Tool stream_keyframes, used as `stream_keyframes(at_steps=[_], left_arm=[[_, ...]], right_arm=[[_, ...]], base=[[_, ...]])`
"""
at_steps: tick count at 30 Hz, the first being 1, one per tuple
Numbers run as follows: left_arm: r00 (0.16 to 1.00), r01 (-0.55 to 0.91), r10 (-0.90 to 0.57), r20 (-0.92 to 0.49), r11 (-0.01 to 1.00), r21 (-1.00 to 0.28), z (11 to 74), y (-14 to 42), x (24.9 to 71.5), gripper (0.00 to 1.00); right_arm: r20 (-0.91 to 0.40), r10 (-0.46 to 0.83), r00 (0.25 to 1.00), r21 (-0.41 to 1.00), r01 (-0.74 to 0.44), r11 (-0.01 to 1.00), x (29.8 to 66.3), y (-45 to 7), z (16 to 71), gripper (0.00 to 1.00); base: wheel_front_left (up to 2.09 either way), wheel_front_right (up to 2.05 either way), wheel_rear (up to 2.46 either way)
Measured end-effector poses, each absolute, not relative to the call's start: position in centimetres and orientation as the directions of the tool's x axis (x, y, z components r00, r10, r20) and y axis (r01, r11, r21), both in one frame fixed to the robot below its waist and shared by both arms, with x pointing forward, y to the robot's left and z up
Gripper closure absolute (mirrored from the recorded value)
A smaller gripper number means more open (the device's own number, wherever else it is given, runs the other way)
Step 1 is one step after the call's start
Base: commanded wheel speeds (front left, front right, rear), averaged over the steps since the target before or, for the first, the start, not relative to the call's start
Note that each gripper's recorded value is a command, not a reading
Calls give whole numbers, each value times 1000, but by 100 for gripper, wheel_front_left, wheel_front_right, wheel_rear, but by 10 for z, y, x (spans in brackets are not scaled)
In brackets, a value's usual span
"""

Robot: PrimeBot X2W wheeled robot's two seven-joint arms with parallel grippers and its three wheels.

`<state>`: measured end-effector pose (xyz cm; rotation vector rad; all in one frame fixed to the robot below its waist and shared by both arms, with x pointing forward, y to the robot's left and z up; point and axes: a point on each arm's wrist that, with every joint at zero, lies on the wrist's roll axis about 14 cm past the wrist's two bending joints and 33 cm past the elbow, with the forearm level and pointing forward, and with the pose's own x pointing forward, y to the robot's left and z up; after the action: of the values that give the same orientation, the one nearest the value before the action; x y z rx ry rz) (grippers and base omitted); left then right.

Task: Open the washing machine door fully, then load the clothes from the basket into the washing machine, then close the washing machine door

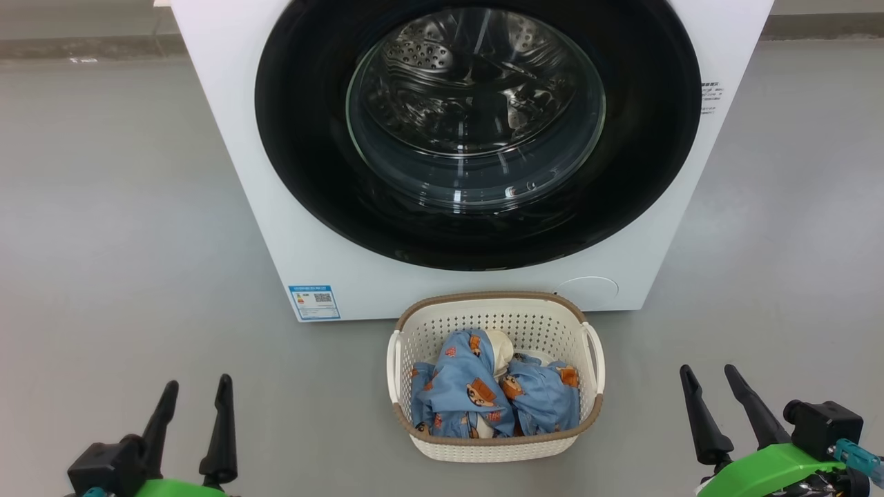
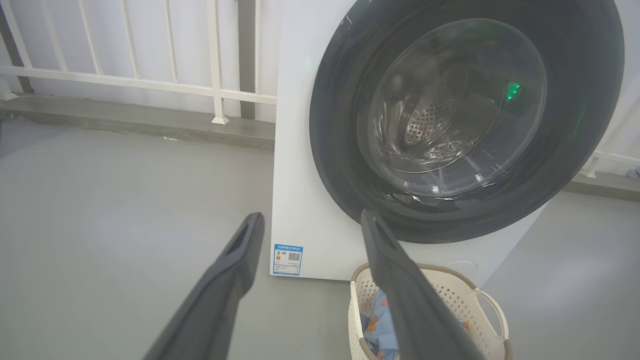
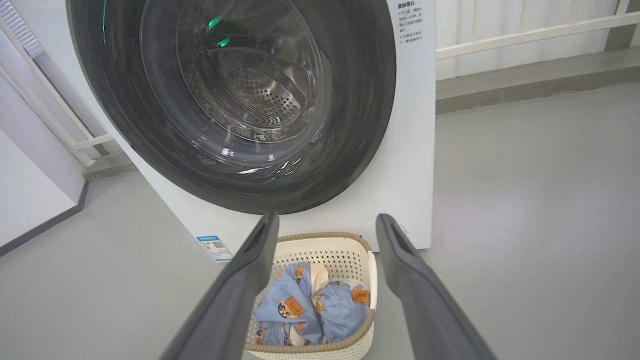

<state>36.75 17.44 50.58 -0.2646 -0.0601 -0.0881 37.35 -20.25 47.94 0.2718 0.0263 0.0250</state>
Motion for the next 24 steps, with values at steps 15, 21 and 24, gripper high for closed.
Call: stream_keyframes(at_steps=[15,21,24], left_arm=[[993,104,-93,70,977,-184,502,175,366,0],[994,104,-94,63,977,-184,500,175,367,0],[994,106,-97,58,977,-185,498,174,367,0]], right_arm=[[-2,4,1000,186,-4,982,370,-214,483,0],[-20,-10,1000,188,14,982,363,-218,477,0],[-18,-13,1000,189,16,982,363,-219,477,0]], base=[[0,0,0],[0,0,0],[0,0,0]])
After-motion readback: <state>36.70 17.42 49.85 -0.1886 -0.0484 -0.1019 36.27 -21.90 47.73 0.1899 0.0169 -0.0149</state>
